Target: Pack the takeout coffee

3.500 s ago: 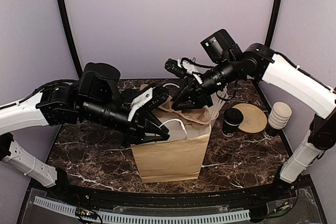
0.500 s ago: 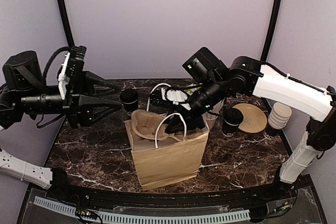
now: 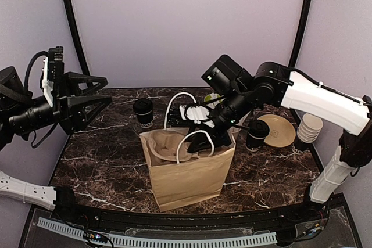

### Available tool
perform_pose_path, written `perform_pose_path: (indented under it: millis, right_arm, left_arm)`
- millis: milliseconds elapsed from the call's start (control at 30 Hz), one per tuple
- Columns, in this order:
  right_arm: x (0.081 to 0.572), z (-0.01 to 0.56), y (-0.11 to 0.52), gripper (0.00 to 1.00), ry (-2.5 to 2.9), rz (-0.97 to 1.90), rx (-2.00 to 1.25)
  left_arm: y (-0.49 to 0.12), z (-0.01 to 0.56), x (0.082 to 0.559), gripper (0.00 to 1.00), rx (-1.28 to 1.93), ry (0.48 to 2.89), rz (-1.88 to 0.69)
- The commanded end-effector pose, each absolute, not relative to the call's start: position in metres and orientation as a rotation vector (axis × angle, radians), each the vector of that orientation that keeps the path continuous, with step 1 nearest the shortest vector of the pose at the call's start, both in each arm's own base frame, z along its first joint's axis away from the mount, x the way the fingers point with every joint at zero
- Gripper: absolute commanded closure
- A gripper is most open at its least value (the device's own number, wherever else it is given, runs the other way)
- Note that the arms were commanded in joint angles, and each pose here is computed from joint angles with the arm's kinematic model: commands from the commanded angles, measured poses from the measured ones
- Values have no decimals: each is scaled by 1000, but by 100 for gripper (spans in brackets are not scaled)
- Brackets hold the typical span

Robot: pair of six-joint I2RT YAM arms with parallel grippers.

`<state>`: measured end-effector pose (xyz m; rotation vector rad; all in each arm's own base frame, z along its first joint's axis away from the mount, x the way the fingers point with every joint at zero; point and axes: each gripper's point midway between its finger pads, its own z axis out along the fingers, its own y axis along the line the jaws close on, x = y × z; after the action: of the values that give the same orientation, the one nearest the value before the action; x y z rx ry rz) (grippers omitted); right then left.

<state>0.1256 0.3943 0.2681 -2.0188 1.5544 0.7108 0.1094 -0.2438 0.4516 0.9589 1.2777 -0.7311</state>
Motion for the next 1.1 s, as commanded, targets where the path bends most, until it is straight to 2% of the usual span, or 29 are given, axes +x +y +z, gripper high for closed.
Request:
perform_pose_path:
  millis: [0,433,633,767,933,1067]
  right_arm:
    - [120,246,386,75,1629,661,-2111]
    - [118,209,386,75,1718,541,-2197]
    - [118,215,387,77,1716,543,-2172]
    - [119,218,383,78,1707,538,-2137]
    - [118,203,376,78,1760,512,-2159]
    - [119,181,369,78,1805,462,-2208]
  left_arm:
    - [-235,454,120,47,890,1283,-677]
    - [-238,437,127,46,896,1312,-631]
    - [-237,433,130,45,887,1318,-607]
    - [-238,418,140,38,861,1395,-577]
    - [-272,370,158,25,891,1635,-538]
    - [-296,348,158,23,954,1724,-561]
